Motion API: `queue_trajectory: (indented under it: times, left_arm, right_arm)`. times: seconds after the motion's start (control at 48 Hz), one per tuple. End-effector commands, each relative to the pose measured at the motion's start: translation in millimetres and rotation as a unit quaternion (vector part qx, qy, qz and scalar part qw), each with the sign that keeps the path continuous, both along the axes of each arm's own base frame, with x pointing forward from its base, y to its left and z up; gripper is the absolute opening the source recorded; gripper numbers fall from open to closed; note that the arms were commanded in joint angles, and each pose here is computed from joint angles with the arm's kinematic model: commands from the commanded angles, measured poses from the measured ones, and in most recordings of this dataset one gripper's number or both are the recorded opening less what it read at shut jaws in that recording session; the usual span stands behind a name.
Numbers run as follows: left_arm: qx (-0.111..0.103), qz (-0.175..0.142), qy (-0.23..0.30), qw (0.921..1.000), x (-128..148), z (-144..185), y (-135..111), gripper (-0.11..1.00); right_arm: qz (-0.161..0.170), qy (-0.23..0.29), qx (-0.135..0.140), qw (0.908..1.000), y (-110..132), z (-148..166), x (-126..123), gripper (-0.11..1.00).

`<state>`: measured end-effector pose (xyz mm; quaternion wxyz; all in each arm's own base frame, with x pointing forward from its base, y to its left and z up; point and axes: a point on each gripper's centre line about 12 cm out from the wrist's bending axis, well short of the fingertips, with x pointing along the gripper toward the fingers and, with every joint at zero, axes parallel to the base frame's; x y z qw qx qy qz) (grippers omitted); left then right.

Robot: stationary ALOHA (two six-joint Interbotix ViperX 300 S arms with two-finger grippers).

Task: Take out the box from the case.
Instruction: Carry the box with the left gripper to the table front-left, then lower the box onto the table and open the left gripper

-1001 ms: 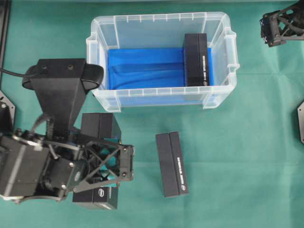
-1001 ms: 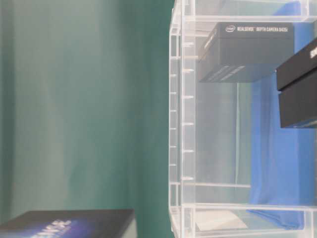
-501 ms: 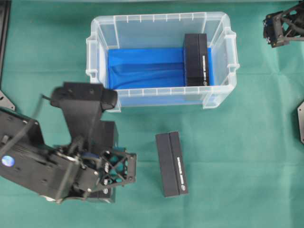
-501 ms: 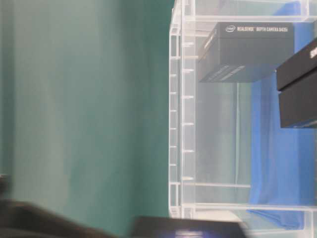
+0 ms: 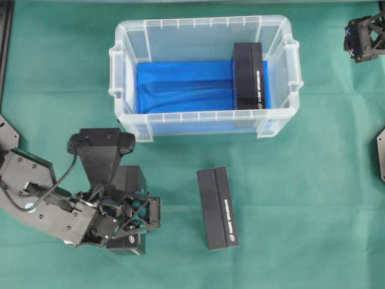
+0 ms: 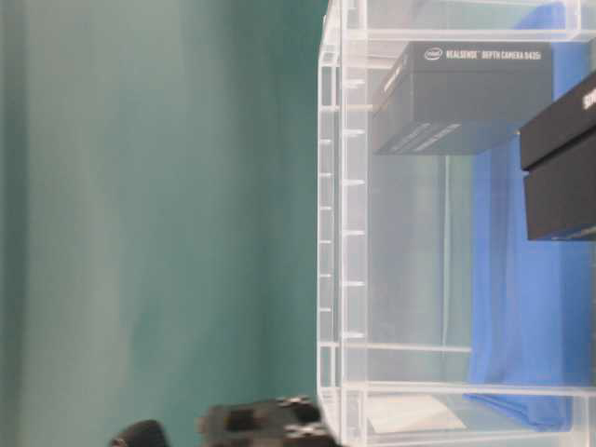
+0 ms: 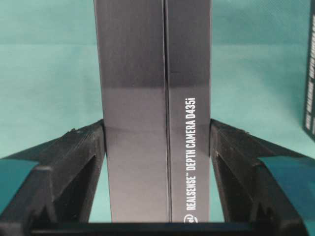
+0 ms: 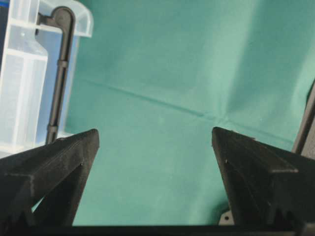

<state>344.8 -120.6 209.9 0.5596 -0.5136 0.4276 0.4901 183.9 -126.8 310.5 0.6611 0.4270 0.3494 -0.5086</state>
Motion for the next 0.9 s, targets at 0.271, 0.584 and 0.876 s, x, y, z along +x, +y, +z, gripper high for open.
queue_trajectory:
  times: [0.271, 0.584, 0.876]
  left_arm:
    - [-0.017, -0.018, -0.035, 0.9991, 3.1, -1.7, -8.4, 0.61]
    - [-0.006, -0.032, -0.018, 0.9993, 0.3, -1.6, -6.6, 0.62]
    - [-0.016, -0.033, -0.038, 0.9986, 5.9, 2.3, -9.7, 0.96]
  right_arm:
    - [0.0, -0.01, 0.001, 1.0, 1.6, 4.3, 0.6, 0.94]
    - [0.001, -0.01, 0.002, 0.9999, 2.4, 4.5, 1.6, 0.94]
    - [0.002, -0.011, 0.003, 0.9999, 2.8, 4.4, 1.9, 0.94]
